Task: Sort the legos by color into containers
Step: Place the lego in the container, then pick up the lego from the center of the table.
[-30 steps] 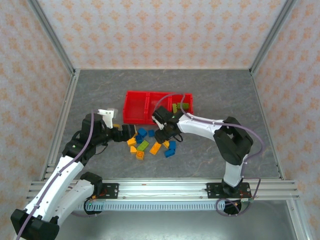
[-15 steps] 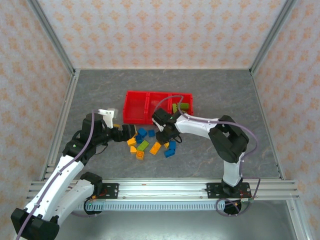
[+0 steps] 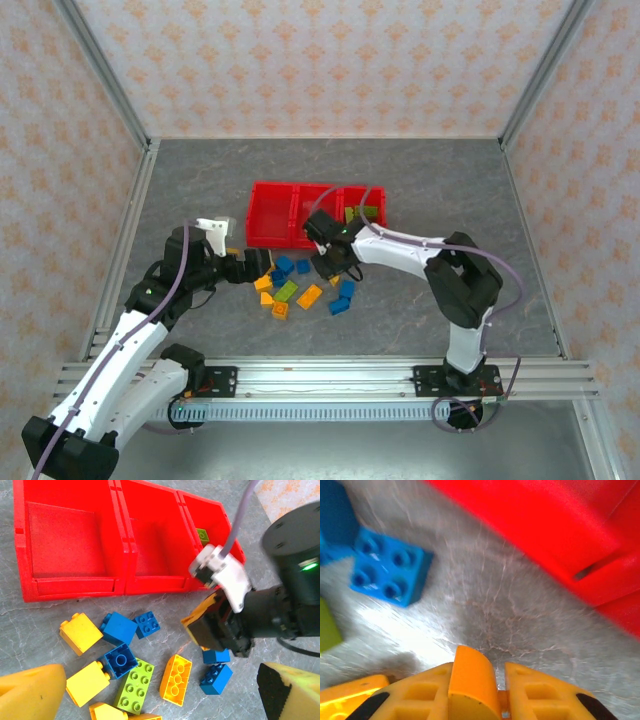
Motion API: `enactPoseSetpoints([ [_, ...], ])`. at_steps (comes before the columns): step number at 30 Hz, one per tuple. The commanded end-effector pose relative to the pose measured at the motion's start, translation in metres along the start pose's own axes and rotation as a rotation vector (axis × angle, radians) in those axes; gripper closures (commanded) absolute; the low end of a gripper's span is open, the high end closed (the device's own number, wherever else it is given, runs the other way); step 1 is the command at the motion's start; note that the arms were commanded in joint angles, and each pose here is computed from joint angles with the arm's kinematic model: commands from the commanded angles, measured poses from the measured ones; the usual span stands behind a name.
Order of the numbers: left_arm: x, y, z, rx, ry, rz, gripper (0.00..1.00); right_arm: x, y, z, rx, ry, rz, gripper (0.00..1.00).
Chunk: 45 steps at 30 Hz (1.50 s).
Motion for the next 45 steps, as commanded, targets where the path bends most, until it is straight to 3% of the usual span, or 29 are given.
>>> enactPoseSetpoints([
  [1, -0.001, 0.000, -0.001, -0.018, 0.003, -0.004, 0.01, -0.008, -0.057, -0.043, -0.212, 0.069, 0.066, 0.83],
  [8, -0.001, 0.000, -0.001, -0.018, 0.005, 0.000, 0.01, -0.036, -0.073, -0.100, -0.361, 0.267, 0.112, 0.84],
  [19, -0.003, -0.003, -0.002, -0.027, 0.008, 0.008, 0.01, -0.077, -0.009, -0.149, -0.337, 0.429, 0.101, 0.78],
  [23, -0.003, -0.003, -0.001, -0.028, 0.009, 0.011, 0.01, -0.078, -0.002, -0.154, -0.333, 0.446, 0.100, 0.65],
  [29, -0.003, -0.002, -0.001, -0.023, 0.010, 0.016, 0.01, -0.074, -0.026, -0.148, -0.338, 0.461, 0.087, 0.29],
  [36, -0.001, 0.003, 0.001, 0.000, 0.004, 0.008, 0.01, -0.068, -0.067, -0.122, -0.349, 0.488, 0.092, 0.08],
  [37, -0.001, 0.003, 0.001, 0.003, 0.003, 0.008, 0.01, -0.067, -0.072, -0.117, -0.352, 0.497, 0.095, 0.02],
  [45, -0.001, 0.005, 0.002, 0.012, 0.003, 0.009, 0.01, -0.062, -0.089, -0.065, -0.332, 0.620, 0.087, 0.00],
])
Point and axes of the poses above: each hand's point on the last joint's axis, 136 mm out from that joint toward the fingers, its own y axis out along the fingers, its own x axis along the line the jaws close on, z = x × y, the point moved 5 cm from there along -y, back along the fingers, and after that the axes turned 8 degrees about -y, right-handed, at the moved point
